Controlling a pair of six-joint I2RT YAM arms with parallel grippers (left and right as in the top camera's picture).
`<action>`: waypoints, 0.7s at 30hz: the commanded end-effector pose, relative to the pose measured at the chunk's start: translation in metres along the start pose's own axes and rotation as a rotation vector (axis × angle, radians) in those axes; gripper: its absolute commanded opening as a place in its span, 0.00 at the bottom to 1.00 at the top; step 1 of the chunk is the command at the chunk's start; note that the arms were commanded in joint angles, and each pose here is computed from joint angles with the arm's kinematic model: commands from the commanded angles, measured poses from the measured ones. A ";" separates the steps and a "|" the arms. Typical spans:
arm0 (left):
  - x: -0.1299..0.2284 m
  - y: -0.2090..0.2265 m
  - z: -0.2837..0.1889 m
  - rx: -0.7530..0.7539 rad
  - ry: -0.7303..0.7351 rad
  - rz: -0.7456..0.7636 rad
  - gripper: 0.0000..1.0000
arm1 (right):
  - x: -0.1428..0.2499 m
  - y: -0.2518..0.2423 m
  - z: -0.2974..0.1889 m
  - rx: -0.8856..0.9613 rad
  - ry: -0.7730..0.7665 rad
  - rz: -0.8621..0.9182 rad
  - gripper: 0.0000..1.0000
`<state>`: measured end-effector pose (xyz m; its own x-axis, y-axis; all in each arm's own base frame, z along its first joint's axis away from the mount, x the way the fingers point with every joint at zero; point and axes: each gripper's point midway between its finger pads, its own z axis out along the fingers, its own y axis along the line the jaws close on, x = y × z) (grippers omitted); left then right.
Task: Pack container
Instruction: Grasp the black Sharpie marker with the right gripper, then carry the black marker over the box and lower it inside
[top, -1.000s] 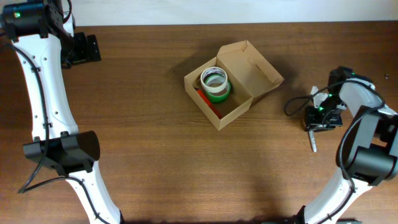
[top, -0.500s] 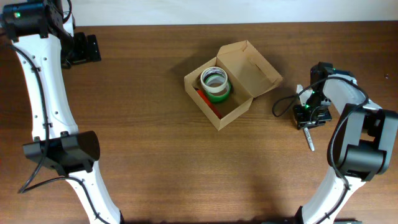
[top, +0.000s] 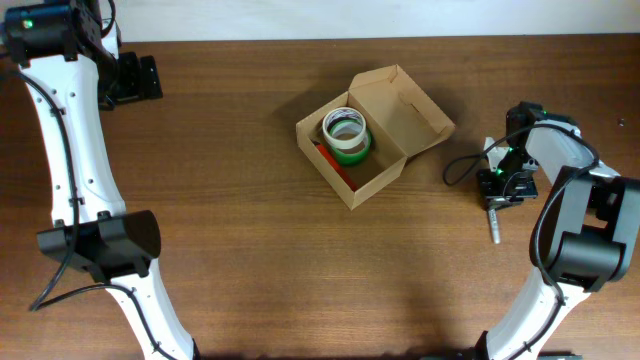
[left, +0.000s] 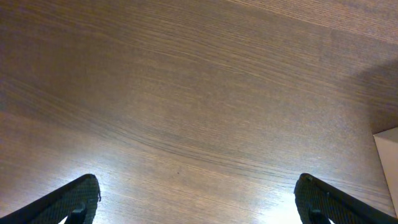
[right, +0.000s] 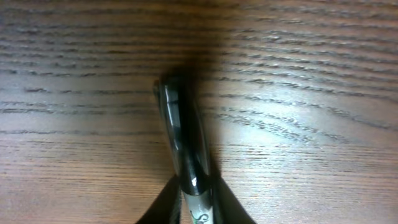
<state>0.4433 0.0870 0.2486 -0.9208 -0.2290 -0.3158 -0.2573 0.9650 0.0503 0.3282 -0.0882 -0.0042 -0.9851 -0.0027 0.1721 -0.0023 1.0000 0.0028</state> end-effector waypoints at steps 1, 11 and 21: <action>0.000 0.001 -0.003 0.004 -0.006 -0.016 1.00 | -0.003 0.011 0.018 -0.084 0.023 0.019 0.14; 0.000 0.001 -0.003 0.004 -0.006 -0.016 1.00 | -0.067 0.020 -0.114 -0.196 -0.227 0.098 0.04; 0.000 0.001 -0.003 0.004 -0.006 -0.016 1.00 | -0.079 0.097 -0.300 -0.161 -0.613 -0.068 0.04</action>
<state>0.4433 0.0870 0.2486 -0.9208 -0.2290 -0.3158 -0.2573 0.9650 0.0503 0.4523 -0.0428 0.2291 -0.9503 0.0612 -0.3052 0.0208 0.9908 0.1340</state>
